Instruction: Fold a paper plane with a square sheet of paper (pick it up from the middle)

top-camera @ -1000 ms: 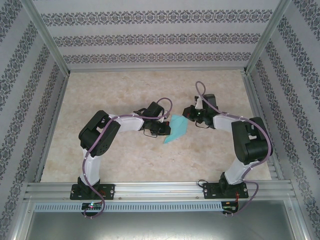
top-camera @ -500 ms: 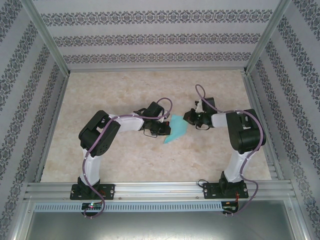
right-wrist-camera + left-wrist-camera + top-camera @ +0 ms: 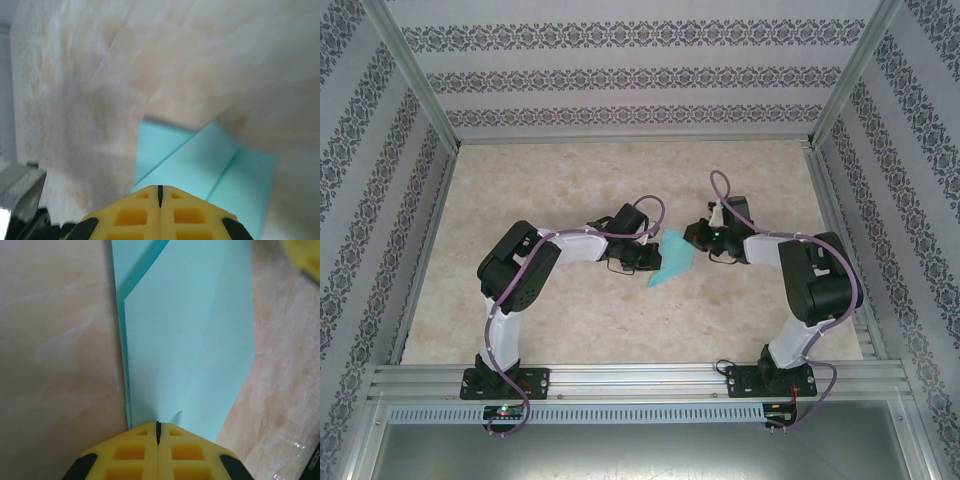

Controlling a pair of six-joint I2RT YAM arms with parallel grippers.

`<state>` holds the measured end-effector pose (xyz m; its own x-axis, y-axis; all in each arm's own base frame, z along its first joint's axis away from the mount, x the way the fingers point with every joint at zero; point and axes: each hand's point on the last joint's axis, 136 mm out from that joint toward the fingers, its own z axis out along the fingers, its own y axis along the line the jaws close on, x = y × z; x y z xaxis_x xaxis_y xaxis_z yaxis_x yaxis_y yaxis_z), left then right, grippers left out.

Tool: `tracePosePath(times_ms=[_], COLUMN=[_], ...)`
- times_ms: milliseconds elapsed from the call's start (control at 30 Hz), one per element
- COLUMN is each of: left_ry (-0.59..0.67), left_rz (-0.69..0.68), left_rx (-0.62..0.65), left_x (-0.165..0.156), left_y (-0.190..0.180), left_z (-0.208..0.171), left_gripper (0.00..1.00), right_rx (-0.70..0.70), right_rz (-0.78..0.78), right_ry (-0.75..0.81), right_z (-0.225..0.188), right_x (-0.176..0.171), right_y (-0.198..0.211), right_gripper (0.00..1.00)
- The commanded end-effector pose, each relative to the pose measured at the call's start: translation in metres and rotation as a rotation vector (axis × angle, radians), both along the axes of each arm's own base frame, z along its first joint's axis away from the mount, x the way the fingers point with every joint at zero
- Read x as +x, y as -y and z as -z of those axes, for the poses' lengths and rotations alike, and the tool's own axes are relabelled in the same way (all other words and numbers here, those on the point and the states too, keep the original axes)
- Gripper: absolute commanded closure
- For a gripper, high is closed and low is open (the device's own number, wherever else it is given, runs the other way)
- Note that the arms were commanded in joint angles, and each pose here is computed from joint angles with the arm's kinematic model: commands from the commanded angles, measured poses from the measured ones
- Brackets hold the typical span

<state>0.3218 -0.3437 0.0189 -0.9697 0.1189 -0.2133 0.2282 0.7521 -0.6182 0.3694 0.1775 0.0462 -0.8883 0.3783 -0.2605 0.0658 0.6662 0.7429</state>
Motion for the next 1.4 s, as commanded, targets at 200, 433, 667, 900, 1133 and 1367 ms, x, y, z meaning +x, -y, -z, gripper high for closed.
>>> tracePosePath(times_ms=[200, 433, 667, 900, 1133, 1367], left_ry=[-0.180, -0.140, -0.029, 0.000, -0.042, -0.093], left_rz=[0.006, 0.009, 0.012, 0.003, 0.007, 0.010], left_rx=[0.191, 0.157, 0.062, -0.071, -0.089, -0.015], left_x=[-0.047, -0.036, -0.012, -0.012, -0.020, -0.031], left_y=[-0.036, -0.027, -0.005, 0.013, 0.020, 0.016], left_z=[0.053, 0.037, -0.014, -0.047, -0.041, -0.018], left_gripper=[1.00, 1.00, 0.97, 0.77, 0.79, 0.80], right_rx=[0.057, -0.034, -0.117, -0.139, -0.154, -0.168], right_rz=[-0.087, -0.069, -0.039, -0.022, -0.023, -0.021], right_ry=[-0.086, -0.161, -0.233, -0.291, -0.318, -0.334], right_z=[0.018, 0.049, 0.073, 0.083, 0.088, 0.090], right_x=[-0.032, -0.042, -0.050, -0.056, -0.058, -0.060], right_y=[-0.035, -0.022, -0.004, 0.003, 0.005, 0.006], right_gripper=[0.98, 0.98, 0.99, 0.99, 0.99, 1.00])
